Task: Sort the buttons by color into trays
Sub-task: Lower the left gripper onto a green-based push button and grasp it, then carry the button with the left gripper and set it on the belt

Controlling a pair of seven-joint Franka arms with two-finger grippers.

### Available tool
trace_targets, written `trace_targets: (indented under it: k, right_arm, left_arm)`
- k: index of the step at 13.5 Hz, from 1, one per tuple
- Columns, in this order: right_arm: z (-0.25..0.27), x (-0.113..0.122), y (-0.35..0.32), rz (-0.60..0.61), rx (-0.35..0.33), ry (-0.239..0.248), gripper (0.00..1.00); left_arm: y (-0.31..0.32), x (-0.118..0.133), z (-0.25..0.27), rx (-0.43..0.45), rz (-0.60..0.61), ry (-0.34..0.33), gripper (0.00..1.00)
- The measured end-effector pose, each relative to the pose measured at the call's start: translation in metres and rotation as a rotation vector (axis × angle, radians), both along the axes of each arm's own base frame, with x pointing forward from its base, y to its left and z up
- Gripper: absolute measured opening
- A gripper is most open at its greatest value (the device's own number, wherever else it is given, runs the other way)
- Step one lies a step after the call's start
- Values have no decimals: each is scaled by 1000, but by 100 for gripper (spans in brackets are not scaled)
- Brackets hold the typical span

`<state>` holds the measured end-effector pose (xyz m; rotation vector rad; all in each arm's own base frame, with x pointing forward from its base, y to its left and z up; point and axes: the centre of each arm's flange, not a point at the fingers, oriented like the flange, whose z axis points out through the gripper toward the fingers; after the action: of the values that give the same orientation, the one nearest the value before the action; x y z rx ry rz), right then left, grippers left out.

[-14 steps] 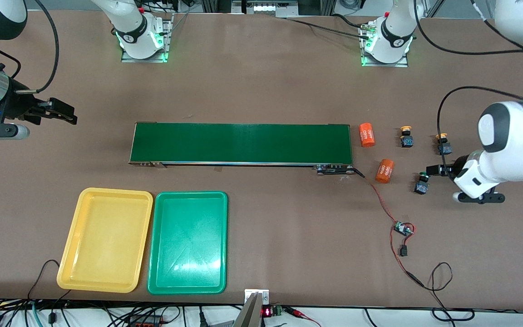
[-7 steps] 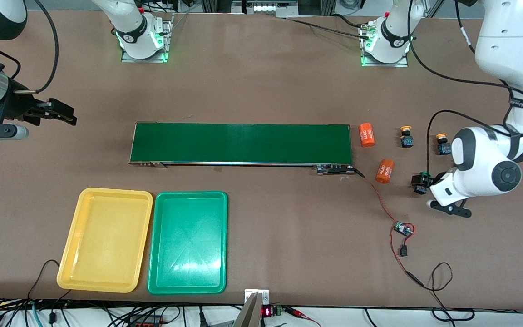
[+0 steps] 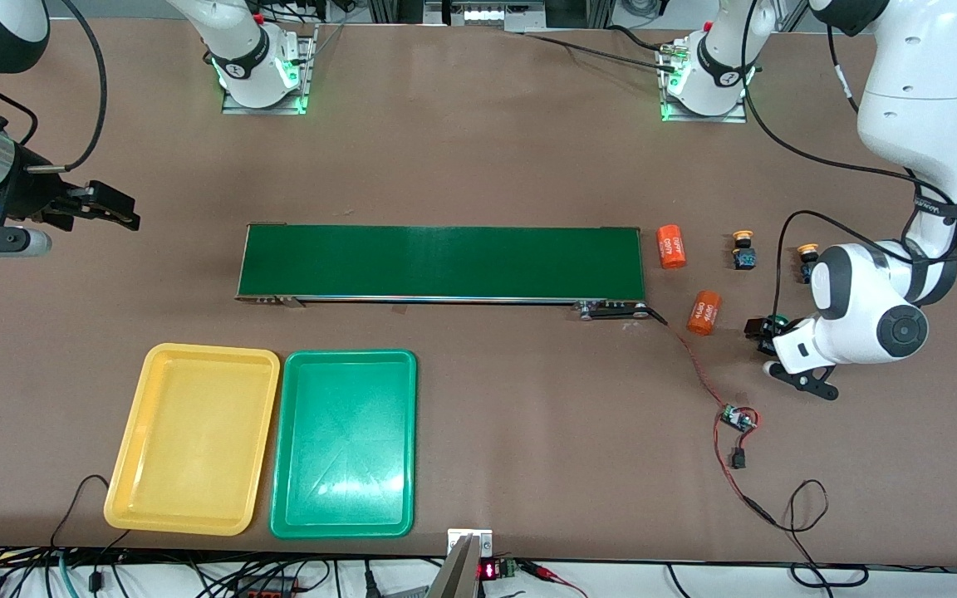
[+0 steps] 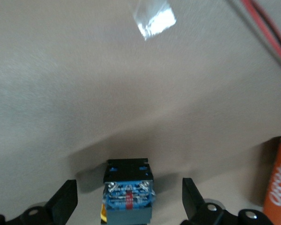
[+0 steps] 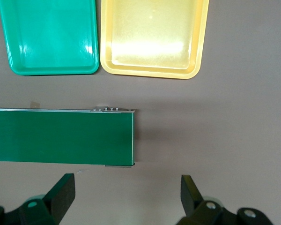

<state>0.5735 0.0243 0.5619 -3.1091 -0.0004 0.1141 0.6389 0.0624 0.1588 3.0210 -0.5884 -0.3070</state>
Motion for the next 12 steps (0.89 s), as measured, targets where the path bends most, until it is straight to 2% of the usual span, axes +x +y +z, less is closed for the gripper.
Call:
trace_targets:
  k: [5, 9, 12]
  right_arm:
    - [-5, 3, 0, 0, 1, 0, 100]
    - [-19, 8, 0, 0, 1, 20, 100]
    - [-22, 8, 0, 0, 1, 26, 100]
  left_arm:
    - [-10, 1, 16, -13, -17, -1, 42]
    - [-38, 2, 64, -37, -62, 5, 41]
    - [-94, -4, 125, -52, -121, 12, 41]
